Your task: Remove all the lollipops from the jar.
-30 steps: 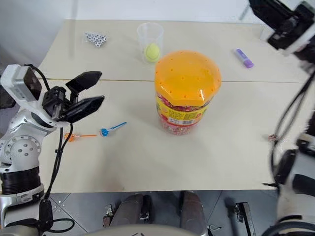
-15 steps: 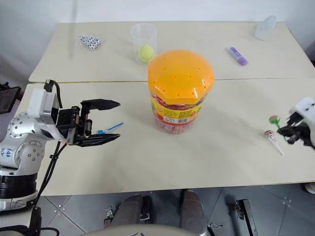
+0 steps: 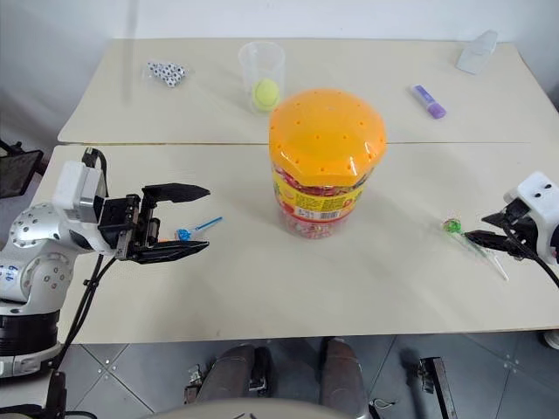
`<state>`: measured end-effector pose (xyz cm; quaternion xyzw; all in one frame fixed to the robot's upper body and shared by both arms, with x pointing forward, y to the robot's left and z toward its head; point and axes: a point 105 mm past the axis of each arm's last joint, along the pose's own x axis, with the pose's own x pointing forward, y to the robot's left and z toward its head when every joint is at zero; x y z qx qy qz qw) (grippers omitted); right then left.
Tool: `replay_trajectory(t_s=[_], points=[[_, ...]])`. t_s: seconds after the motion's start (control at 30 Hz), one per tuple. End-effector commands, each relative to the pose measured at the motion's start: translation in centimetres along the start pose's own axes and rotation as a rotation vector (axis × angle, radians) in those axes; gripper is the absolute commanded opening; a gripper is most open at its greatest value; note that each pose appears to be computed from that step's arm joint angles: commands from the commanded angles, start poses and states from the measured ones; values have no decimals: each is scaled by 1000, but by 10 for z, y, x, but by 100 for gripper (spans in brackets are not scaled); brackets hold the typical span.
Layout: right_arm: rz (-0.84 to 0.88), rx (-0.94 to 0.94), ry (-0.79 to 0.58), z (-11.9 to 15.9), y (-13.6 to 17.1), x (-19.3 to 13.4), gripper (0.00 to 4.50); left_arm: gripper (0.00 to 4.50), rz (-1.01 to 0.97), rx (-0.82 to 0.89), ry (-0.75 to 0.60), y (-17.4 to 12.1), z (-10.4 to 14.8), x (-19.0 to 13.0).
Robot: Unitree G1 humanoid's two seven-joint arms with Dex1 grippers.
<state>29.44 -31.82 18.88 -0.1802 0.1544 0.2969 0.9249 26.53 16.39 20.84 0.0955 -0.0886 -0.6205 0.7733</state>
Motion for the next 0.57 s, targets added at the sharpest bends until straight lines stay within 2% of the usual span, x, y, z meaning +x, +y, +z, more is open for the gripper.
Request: replay_trajectory(t_s=[0.03, 0.1, 0.2, 0.3, 0.57], points=[[164, -165, -454, 75, 33, -7, 391, 413, 137, 60, 95, 14, -14, -17], [220, -186, -473, 76, 44, -3, 445, 413, 173, 68, 115, 17, -19, -23], [426, -295, -488, 73, 88, 12, 445, 413, 322, 88, 217, 22, -36, -50], [528, -356, -482, 66, 106, 15, 445, 413, 378, 80, 237, 16, -41, -63], [511, -373, -453, 43, 101, 15, 445, 413, 496, 56, 255, 0, -46, -78]])
